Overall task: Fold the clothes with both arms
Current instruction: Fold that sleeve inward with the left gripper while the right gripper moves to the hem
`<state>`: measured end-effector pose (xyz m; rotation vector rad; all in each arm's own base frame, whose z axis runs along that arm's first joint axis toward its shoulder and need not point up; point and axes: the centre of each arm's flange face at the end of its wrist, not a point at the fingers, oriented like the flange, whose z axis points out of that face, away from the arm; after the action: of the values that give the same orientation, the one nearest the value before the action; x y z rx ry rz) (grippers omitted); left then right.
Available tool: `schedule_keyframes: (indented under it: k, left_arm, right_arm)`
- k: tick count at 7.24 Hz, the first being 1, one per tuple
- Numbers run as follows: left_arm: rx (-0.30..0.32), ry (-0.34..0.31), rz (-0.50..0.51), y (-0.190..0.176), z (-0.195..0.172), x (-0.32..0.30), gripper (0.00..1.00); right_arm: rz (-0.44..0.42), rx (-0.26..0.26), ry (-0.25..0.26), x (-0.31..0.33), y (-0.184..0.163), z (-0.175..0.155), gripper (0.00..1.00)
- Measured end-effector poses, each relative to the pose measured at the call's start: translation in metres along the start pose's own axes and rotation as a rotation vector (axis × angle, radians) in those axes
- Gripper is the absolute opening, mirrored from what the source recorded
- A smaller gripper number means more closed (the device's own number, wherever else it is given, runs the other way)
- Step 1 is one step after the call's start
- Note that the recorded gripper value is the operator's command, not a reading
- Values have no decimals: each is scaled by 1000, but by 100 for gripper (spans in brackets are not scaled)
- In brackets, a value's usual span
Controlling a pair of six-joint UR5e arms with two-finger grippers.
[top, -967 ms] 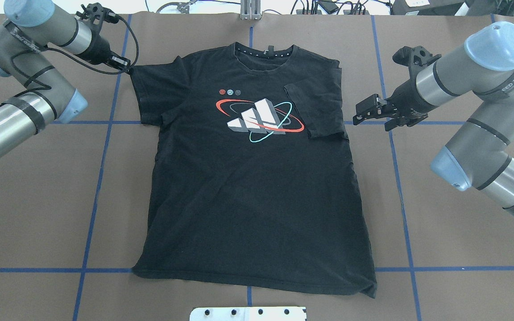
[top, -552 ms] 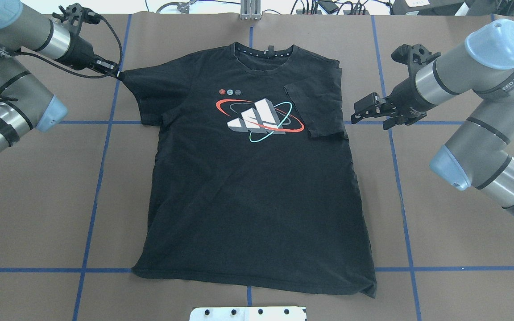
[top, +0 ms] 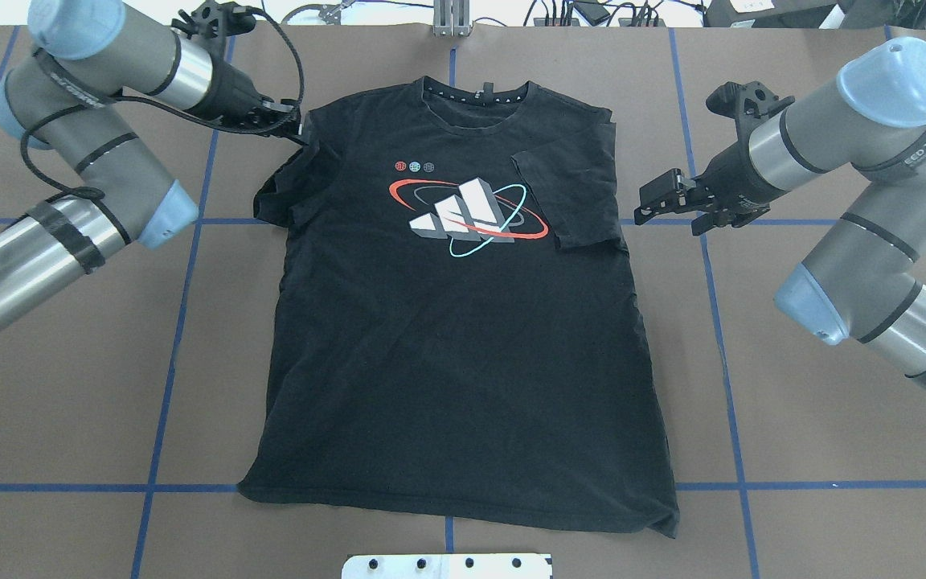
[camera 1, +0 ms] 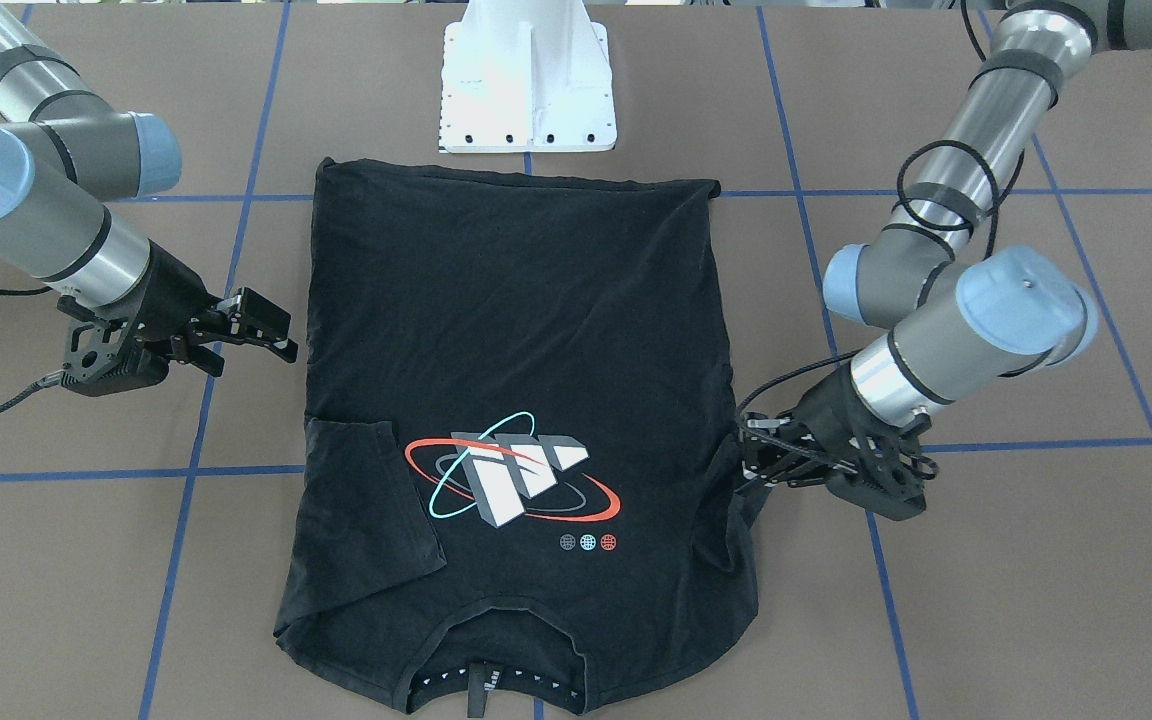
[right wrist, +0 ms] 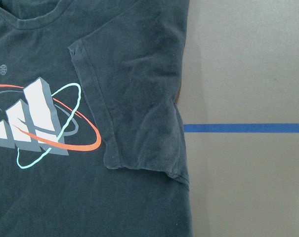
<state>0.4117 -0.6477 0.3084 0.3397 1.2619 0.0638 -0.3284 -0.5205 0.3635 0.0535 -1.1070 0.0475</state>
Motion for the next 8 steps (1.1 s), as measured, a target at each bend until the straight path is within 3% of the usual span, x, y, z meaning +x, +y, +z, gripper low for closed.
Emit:
schedule_keyframes:
  k: [3,4,5,7,8]
  left_arm:
    - [75,-50,-45,-4,61,59,0]
    - [111,-78,-48,-6,74,65,35]
    - [129,-96,-51,-9,82,67,99]
    - [144,-93,-49,-10,82,72,100]
    - [148,-71,-39,-7,73,78,100]
  right_arm:
    - [4,0,5,3,0,2,100]
    - [4,-1,6,3,0,2,100]
    - [4,-1,6,3,0,2,100]
    - [24,11,16,1,-1,3,100]
    - [87,35,35,-5,-1,5,100]
